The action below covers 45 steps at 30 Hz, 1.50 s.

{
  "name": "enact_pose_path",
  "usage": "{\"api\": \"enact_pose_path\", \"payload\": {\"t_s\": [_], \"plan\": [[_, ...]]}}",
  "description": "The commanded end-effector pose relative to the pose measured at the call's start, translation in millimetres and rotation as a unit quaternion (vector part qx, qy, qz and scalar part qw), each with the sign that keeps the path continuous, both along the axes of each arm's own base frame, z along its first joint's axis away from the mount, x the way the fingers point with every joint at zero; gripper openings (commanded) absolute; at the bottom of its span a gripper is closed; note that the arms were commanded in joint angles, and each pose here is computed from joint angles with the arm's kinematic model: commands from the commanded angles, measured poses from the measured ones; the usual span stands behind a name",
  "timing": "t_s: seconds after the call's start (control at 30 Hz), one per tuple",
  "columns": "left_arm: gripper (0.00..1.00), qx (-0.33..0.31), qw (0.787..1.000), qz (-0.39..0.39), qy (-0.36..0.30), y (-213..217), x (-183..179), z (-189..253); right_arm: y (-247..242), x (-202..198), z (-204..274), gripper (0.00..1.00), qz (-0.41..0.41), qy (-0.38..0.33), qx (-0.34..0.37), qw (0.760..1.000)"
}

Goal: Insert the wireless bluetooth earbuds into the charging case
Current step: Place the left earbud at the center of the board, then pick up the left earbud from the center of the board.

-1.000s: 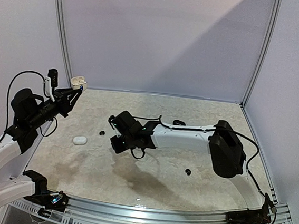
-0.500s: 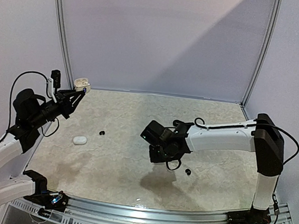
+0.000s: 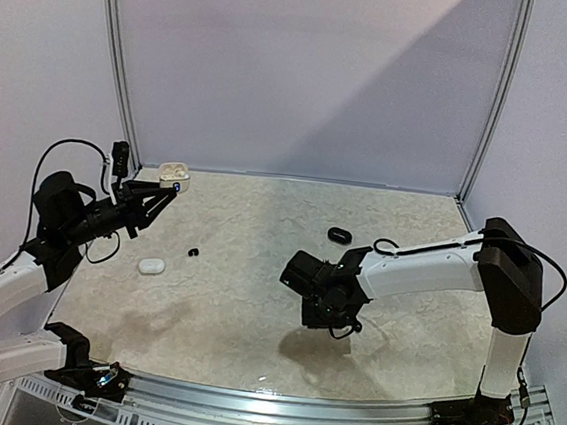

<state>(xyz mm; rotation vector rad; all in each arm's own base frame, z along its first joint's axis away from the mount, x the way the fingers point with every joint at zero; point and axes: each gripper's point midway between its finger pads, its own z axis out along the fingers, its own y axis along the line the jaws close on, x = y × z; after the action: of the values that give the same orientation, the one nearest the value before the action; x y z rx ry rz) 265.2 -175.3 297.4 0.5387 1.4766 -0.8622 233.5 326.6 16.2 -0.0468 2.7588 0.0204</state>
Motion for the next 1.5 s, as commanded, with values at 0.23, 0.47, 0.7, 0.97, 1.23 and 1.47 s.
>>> {"api": "enact_pose_path", "payload": {"t_s": [0.23, 0.47, 0.7, 0.97, 1.23, 1.47], "plan": [[0.00, 0.002, 1.000, -0.015, -0.012, -6.7, -0.5, 3.9, 10.1, 14.1, 33.4, 0.57, 0.033, 0.007, 0.005, 0.999], [0.00, 0.005, 1.000, -0.014, -0.014, -6.5, -0.3, 2.9, 14.3, 17.0, 56.5, 0.59, 0.119, 0.074, -0.031, 0.990], [0.00, 0.008, 1.000, -0.015, -0.013, -6.9, -1.3, 1.5, 5.9, 3.2, 41.6, 0.71, 0.186, 0.180, -0.111, 0.960], [0.00, 0.009, 1.000, -0.018, -0.014, -8.1, -1.7, 2.4, 11.4, 12.6, 13.6, 0.67, 0.209, 0.208, -0.117, 0.948], [0.00, 0.012, 1.000, -0.016, -0.011, -7.5, -1.8, 0.2, 11.1, 3.6, -4.7, 0.45, 0.211, 0.232, -0.106, 0.944], [0.00, 0.013, 1.000, -0.015, -0.009, -7.7, -0.8, -1.1, 10.8, -5.5, -6.6, 0.34, 0.206, 0.252, -0.074, 0.943]]}}
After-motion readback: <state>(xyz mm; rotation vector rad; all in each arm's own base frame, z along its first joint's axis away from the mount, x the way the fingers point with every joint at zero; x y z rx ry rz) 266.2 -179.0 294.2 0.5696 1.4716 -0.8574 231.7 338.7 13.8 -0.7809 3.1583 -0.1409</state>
